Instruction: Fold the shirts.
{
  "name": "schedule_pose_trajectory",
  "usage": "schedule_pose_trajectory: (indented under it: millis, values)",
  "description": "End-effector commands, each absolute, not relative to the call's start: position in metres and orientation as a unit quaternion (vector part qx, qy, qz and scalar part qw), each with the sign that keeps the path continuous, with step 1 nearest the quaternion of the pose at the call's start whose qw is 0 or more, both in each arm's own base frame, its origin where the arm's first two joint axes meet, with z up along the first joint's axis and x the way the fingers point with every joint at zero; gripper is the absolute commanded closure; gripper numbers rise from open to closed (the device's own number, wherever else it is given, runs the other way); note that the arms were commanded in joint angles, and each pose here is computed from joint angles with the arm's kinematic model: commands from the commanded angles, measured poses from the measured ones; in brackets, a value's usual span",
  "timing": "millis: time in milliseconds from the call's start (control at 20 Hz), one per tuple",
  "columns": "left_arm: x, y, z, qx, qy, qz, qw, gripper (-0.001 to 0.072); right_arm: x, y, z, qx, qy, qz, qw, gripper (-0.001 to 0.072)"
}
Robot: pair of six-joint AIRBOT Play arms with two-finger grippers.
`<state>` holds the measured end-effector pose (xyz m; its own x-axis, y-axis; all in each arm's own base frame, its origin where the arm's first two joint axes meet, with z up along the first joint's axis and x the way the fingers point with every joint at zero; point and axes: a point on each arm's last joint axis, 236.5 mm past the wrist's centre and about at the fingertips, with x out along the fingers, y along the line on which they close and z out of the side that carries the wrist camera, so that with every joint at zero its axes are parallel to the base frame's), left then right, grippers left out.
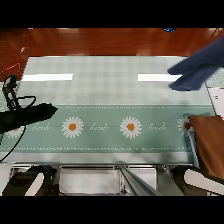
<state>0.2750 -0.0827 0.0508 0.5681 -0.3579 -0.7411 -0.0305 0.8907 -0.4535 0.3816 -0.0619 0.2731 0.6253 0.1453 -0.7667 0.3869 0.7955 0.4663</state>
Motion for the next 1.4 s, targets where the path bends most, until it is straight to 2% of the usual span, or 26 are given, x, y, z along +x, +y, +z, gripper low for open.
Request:
schedule_pose_trajectory:
  millis: [0,250,450,650,700,750,800,950,1050,1100,1150,1200,1300,1350]
  values:
    - [0.278,-0.082,0.053,-0.207,0.447,-0.098,0.865,0.0687,0.297,-0.125,0.261,0.330,0.461,-0.212,0.796,0.0688]
    - [0.286,-0.079,0.058,-0.199,0.428,-0.098,0.876,0.0687,0.200,-0.157,0.231,0.359,0.452,-0.325,0.749,0.0687]
    - [0.293,-0.077,0.063,-0.201,0.412,-0.094,0.884,0.0687,0.115,-0.156,0.168,0.401,0.471,-0.422,0.662,0.0687]
    - [0.298,-0.075,0.065,-0.202,0.403,-0.091,0.888,0.0687,0.026,-0.157,0.141,0.370,0.486,-0.540,0.579,0.0685]
    - [0.298,-0.075,0.062,-0.203,0.406,-0.091,0.886,0.0687,0.008,-0.157,0.137,0.364,0.494,-0.561,0.556,0.0623]
    - [0.299,-0.075,0.060,-0.203,0.410,-0.090,0.885,0.0687,0.003,-0.154,0.131,0.374,0.493,-0.568,0.543,0.0443]
    - [0.301,-0.076,0.057,-0.203,0.412,-0.089,0.884,0.0687,0.011,-0.151,0.125,0.383,0.497,-0.551,0.551,0.0288]
    - [0.316,-0.073,0.054,-0.207,0.403,-0.080,0.888,0.0687,0.037,-0.153,0.116,0.405,0.509,-0.501,0.571,0.0298]
    - [0.334,-0.070,0.068,-0.206,0.389,-0.078,0.894,0.0687,0.081,-0.162,0.119,0.431,0.485,-0.441,0.620,0.0309]
    - [0.345,-0.070,0.081,-0.205,0.380,-0.080,0.898,0.0687,0.120,-0.163,0.129,0.453,0.456,-0.391,0.659,0.0359]
    - [0.358,-0.071,0.098,-0.206,0.368,-0.085,0.903,0.0687,0.161,-0.159,0.143,0.476,0.422,-0.333,0.696,0.0537]
    - [0.370,-0.076,0.116,-0.214,0.357,-0.094,0.905,0.0687,0.212,-0.149,0.166,0.496,0.378,-0.254,0.739,0.0685]
    - [0.390,-0.094,0.154,-0.214,0.337,-0.129,0.908,0.0687,0.303,-0.120,0.216,0.518,0.296,-0.108,0.795,0.0688]
    - [0.398,-0.107,0.173,-0.200,0.329,-0.153,0.910,0.0687,0.339,-0.095,0.231,0.503,0.288,-0.049,0.814,0.0688]
